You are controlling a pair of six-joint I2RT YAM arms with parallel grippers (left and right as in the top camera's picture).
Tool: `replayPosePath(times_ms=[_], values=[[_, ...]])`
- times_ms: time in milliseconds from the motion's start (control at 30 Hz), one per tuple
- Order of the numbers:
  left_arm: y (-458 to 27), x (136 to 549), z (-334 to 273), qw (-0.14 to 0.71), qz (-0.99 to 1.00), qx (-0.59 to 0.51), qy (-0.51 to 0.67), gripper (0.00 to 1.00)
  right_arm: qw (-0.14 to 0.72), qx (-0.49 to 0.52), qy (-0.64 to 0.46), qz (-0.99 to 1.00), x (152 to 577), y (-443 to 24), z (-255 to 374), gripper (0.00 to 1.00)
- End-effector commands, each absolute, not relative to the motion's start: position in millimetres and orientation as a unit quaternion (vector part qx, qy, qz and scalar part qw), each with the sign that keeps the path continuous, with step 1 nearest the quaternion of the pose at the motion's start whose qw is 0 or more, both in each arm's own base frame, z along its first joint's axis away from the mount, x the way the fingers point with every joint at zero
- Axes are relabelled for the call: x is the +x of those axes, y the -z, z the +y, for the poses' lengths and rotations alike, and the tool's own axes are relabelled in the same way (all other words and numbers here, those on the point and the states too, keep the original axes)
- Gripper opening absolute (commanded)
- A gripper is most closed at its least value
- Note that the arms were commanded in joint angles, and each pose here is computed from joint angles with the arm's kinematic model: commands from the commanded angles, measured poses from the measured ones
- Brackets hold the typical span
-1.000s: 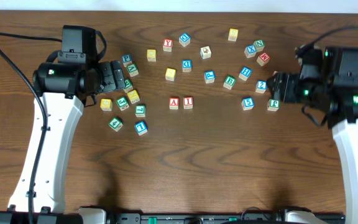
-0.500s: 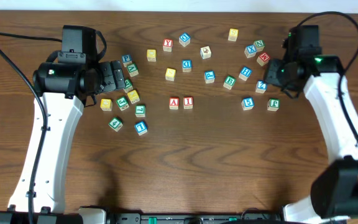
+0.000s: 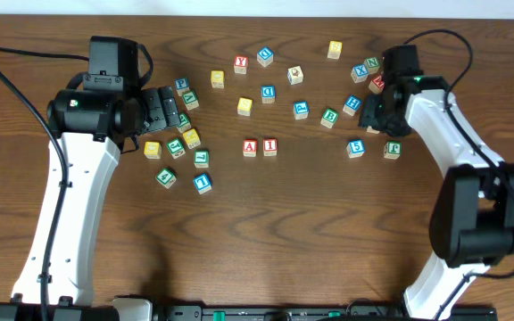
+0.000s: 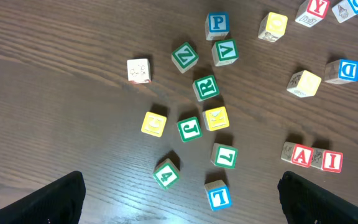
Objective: Spell out AI2
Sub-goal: 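Lower the right gripper and close it on the blue '2' block, then lift the '2' block and carry it left toward the 'I' block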
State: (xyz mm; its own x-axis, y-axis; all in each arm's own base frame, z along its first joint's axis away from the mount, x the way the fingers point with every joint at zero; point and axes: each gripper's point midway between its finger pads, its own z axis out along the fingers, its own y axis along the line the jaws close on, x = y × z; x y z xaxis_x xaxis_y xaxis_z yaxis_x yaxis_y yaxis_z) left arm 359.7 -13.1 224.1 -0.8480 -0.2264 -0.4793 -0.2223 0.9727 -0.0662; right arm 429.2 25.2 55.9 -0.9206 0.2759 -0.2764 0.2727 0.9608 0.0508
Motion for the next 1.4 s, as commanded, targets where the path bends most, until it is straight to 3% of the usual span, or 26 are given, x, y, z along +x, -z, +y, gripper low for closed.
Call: replayPosePath(times_ms=[0,433,1367], values=[[-233,361,-10,0.261,0.957,-0.124,0.000,0.98,0.139,0.136,0.008,0.981,436,-43,21,0.56],[-233,361,-10,0.261,0.957,-0.124,0.000,0.98,0.148,0.111,0.030,0.982,450,-22,12,0.51],[-233,361,-10,0.261,0.957,-0.124,0.000,0.98,0.147,0.101,0.032,0.984,443,-7,10,0.22]])
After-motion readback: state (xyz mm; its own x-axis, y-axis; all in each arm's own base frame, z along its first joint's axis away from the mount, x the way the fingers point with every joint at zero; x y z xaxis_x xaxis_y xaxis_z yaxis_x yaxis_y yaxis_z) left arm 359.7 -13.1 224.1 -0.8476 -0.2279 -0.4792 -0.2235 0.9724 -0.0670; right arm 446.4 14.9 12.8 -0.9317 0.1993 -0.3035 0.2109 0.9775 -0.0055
